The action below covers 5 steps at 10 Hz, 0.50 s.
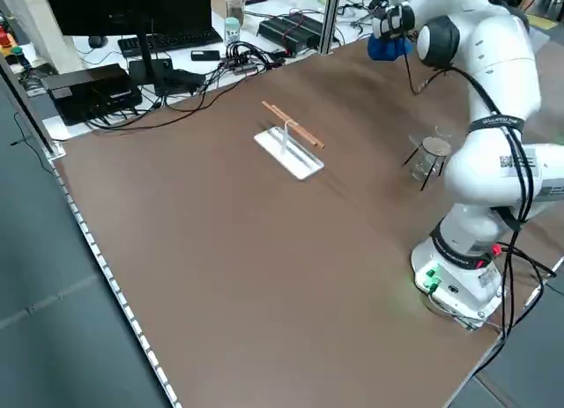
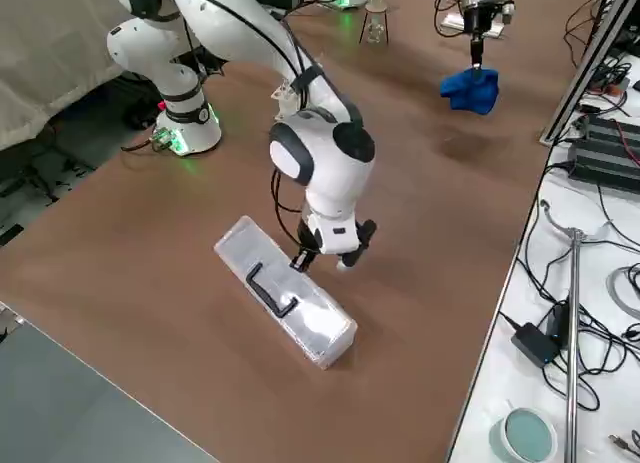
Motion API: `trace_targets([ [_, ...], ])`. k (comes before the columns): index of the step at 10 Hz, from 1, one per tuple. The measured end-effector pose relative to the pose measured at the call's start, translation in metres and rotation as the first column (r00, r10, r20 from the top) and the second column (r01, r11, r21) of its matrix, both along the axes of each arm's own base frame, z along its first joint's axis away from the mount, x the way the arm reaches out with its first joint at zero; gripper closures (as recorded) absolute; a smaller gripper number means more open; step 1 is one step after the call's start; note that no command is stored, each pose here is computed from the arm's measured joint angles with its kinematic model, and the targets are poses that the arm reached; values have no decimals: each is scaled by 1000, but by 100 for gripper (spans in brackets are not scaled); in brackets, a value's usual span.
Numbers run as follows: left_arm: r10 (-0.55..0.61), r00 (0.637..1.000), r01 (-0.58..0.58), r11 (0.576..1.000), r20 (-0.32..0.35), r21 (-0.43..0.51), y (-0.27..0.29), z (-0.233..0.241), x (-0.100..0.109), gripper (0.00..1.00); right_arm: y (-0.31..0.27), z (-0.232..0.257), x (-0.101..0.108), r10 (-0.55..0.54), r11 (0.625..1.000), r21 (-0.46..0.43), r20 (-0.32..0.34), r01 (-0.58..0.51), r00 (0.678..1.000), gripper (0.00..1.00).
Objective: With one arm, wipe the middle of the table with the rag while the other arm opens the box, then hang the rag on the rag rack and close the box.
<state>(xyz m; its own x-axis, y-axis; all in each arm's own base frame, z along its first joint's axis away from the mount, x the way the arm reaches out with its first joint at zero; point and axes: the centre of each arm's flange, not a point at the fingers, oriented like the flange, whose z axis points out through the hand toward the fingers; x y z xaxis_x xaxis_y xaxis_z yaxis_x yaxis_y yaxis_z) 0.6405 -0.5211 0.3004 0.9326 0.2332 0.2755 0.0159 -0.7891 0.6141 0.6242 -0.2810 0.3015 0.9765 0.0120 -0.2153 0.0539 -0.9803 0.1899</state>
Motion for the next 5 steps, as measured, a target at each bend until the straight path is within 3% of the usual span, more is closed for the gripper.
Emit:
trace_targets([
  [2,-11,1000,12,1000,-27,17,-9,-36,-9,92,-54,28,-18,13,1000,-20,17,-13,1000,99],
  [5,-26,996,31,998,-84,60,-8,-59,-11,92,-150,26,-78,24,1000,0,5,-24,1000,99],
])
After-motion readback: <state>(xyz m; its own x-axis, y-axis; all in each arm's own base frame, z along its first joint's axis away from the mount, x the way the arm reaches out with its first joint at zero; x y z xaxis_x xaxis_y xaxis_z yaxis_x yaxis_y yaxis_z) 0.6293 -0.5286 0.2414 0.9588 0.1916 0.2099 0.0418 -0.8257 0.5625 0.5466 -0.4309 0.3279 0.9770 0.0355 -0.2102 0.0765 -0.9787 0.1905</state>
